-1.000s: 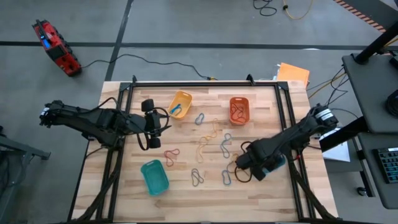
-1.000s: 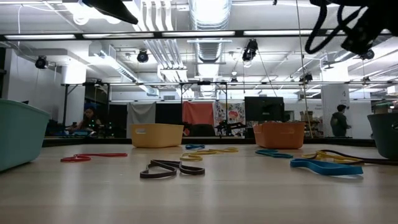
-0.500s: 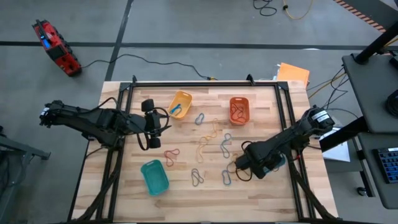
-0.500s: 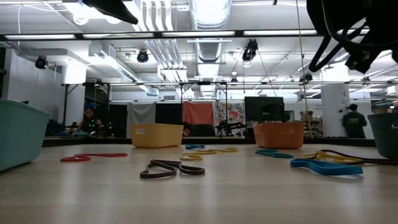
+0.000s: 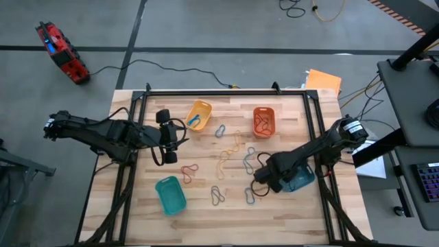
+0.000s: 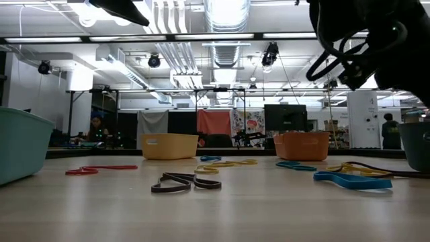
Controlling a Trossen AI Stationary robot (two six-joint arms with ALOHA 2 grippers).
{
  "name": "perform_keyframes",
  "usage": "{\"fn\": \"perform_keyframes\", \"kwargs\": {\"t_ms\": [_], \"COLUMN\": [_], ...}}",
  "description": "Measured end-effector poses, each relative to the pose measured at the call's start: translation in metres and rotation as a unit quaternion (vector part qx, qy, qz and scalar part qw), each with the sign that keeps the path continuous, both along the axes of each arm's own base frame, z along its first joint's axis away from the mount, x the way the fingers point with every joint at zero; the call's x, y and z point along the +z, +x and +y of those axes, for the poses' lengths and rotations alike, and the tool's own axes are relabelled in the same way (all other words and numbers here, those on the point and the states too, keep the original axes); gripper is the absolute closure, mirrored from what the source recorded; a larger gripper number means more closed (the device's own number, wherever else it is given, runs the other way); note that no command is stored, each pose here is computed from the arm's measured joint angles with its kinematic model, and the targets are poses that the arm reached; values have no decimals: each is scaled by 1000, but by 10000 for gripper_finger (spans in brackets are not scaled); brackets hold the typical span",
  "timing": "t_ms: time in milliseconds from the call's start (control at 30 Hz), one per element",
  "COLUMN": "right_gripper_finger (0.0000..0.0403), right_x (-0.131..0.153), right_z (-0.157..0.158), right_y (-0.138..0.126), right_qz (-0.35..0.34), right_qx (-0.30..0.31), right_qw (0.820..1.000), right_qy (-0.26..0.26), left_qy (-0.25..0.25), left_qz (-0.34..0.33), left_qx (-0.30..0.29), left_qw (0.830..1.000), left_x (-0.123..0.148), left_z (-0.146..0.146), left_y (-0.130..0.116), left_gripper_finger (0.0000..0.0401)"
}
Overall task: Sort rubber bands into baskets
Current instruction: Put the violet rubber band into the blue bin, then put the yellow rubber band into the green bin
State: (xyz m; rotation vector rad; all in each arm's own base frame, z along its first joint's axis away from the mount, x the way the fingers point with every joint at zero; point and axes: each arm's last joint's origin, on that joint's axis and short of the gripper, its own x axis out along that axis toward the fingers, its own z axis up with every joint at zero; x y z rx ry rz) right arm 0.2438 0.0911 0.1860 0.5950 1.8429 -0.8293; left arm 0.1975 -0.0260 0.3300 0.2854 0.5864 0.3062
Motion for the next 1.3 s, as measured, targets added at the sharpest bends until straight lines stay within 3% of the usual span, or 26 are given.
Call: {"fn": "perform_keyframes", "kwargs": {"t_ms": [133,500,933,1167,1300], "right_gripper_finger": [394,379,260,225,223], "right_x": [-9,-9,-1,0,6], "right_z": [1,-3,-7,-8,-10], "right_y": [2,-6,-19,-17,-12], "right_qz": [-28,10,76,47,-17], "right_qx": [14,14,19,39,69], "right_qw": [999,1000,997,997,995], "right_qy": [15,-5,-28,-45,-67], "left_qy": [0,-1,-6,-9,-12], "left_qz": [0,0,-2,-4,-1], "left_qx": [0,0,4,6,7], "left_qw": [1000,1000,1000,1000,1000], "left_x": [0,0,0,0,-2], "left_z": [0,0,0,0,0], "left_y": [0,0,0,0,2], "left_gripper_finger": [241,241,241,241,241]}}
